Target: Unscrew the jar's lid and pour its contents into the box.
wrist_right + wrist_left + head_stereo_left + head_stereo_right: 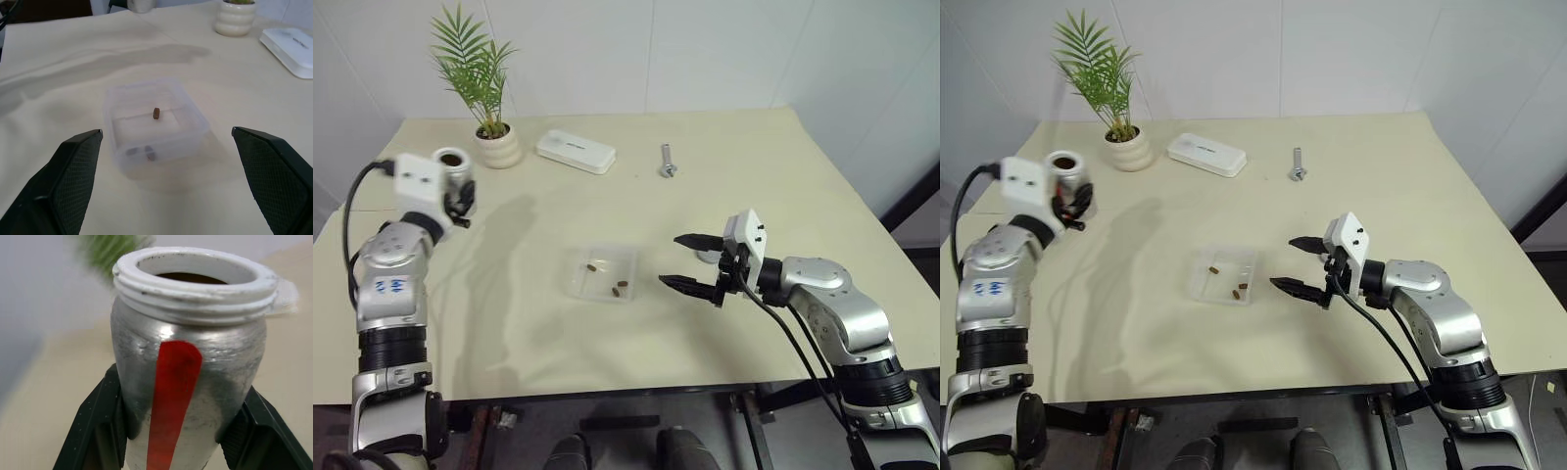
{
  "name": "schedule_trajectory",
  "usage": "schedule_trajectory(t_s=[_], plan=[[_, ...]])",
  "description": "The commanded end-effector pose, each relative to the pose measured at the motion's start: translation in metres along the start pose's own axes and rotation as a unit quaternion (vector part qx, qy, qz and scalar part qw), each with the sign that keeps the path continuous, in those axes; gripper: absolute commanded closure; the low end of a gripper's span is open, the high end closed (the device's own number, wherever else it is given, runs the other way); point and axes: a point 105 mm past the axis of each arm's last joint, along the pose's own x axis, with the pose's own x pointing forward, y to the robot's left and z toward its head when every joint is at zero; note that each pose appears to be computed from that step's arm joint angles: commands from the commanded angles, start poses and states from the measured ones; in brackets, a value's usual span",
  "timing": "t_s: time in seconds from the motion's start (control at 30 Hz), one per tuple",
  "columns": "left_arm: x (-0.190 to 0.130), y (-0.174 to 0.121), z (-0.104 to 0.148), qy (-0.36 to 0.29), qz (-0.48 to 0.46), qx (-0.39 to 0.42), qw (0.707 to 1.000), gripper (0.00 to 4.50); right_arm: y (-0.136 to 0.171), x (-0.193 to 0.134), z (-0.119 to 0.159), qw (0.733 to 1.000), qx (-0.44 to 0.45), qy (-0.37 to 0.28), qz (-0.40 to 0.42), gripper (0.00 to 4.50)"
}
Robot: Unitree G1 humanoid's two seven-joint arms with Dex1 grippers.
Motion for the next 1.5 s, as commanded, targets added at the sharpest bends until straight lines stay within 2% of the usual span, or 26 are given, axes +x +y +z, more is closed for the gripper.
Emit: schedule_trajectory(t_s=[0.03,0.1,0.23,0.4,0.47,0.67,0.77,0.87,1.03,1.13,1.2,1.27,1.37,1.5], plan=[[-0.011,0.029,-0.007,-0.008,0.045,-0.065,0.997,2.53,-0.002,0.001,0.013,0.999,-0.045,-0.017,0.016,0.04],[-0.014,0.037,-0.015,0.0,0.053,-0.044,0.998,2.53,-0.004,0.002,0.016,0.998,-0.051,-0.025,0.018,0.04],[-0.024,0.049,-0.044,0.002,0.056,-0.056,0.997,2.53,-0.018,-0.006,0.018,0.997,-0.071,-0.042,0.004,0.04],[-0.031,0.054,-0.059,-0.01,0.051,-0.057,0.997,2.53,-0.022,-0.022,0.007,0.998,-0.067,-0.018,0.006,0.04],[-0.033,0.048,-0.063,-0.012,0.03,-0.052,0.998,1.8,-0.022,-0.023,0.008,0.998,-0.064,-0.021,0.003,0.0],[-0.04,0.046,-0.068,-0.007,0.016,-0.048,0.999,0.02,-0.018,-0.02,0.009,0.998,-0.058,-0.03,0.004,0.0],[-0.056,0.048,-0.068,-0.002,0.012,-0.056,0.998,0.02,-0.013,-0.021,0.011,0.998,-0.057,-0.032,0.009,0.0],[-0.082,0.054,-0.077,0.03,0.02,-0.042,0.998,0.02,-0.009,-0.024,0.012,0.998,-0.052,-0.034,0.009,0.0],[-0.111,0.07,-0.078,0.063,0.029,0.025,0.997,0.02,-0.006,-0.027,0.008,0.998,-0.045,-0.03,0.015,0.0],[-0.122,0.072,-0.079,0.083,0.004,0.076,0.994,0.02,-0.009,-0.028,0.007,0.998,-0.049,-0.027,0.015,0.0],[-0.13,0.058,-0.074,0.088,-0.057,0.129,0.986,0.02,-0.014,-0.032,0.006,0.998,-0.062,-0.02,0.011,0.0],[-0.138,0.029,-0.063,0.078,-0.17,0.193,0.963,0.02,-0.018,-0.036,0.007,0.997,-0.074,-0.012,0.01,0.0],[-0.141,-0.011,-0.042,0.045,-0.283,0.215,0.933,0.02,-0.026,-0.046,0.001,0.997,-0.068,0.017,0.018,0.0],[-0.139,-0.046,-0.019,0.014,-0.377,0.221,0.899,0.02,-0.031,-0.047,0.006,0.997,-0.079,0.017,0.013,0.0]])
